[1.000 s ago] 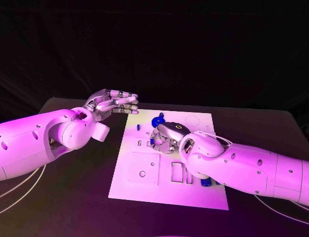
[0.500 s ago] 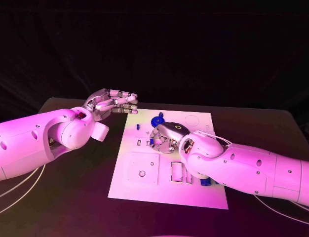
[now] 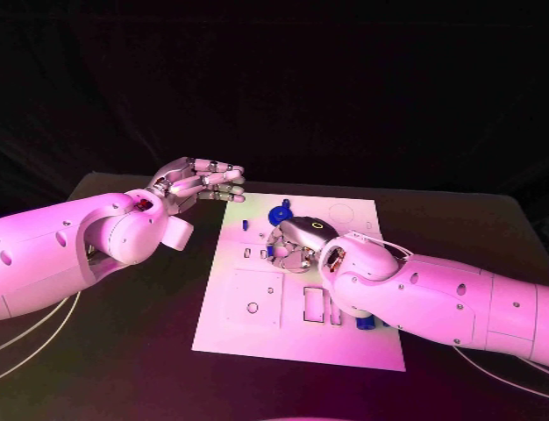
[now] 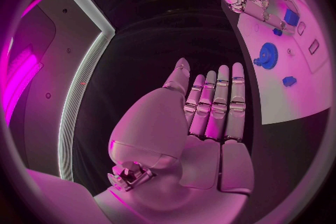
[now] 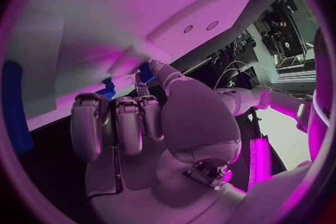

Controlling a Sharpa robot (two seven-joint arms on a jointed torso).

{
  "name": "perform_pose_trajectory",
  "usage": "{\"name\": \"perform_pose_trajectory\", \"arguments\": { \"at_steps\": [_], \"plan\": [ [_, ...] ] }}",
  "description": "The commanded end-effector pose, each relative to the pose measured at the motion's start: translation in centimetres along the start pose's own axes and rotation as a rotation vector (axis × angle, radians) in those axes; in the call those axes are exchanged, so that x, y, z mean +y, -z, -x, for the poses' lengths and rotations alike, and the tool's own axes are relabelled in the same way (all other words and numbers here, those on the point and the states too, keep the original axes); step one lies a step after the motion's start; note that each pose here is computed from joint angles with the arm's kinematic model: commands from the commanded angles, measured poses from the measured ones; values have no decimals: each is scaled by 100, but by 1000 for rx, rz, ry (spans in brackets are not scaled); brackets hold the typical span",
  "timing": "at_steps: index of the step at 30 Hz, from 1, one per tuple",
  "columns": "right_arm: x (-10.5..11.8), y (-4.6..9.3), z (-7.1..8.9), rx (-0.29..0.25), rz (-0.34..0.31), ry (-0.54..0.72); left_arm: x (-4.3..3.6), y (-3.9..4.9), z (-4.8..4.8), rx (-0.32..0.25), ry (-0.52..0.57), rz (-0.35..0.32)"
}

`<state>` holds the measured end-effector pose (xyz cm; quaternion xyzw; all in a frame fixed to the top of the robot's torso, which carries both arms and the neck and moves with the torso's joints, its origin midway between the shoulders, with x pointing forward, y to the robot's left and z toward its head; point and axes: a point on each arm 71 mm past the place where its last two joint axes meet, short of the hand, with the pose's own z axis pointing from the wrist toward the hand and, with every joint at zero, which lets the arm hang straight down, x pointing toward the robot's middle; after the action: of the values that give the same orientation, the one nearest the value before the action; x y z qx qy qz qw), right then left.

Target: Assemble the parts on the task board

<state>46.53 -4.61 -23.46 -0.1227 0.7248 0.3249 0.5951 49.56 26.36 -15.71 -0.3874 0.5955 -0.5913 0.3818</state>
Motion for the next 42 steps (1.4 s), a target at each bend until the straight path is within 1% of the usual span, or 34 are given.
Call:
{"name": "perform_pose_trajectory", "arguments": {
  "at_steps": [1, 26, 32, 34, 37, 42],
  "plan": [
    [-27, 11, -41, 24, -16, 17, -10, -4, -22, 22, 7, -5],
    [-29, 7, -25, 0, -15, 5, -6, 2, -15, 23, 6, 1],
    [-23, 8, -19, -7, -11, -1, 0, -16, -22, 26, 3, 0],
    [-25, 12, -9, -20, -10, -4, 4, -27, -28, 27, 3, 0],
    [-29, 26, 24, -62, -3, -19, 10, -39, -31, 29, 2, 1],
    [-37, 83, 114, -160, 25, -63, 24, -54, -21, 36, -38, 8]
  ]
}}
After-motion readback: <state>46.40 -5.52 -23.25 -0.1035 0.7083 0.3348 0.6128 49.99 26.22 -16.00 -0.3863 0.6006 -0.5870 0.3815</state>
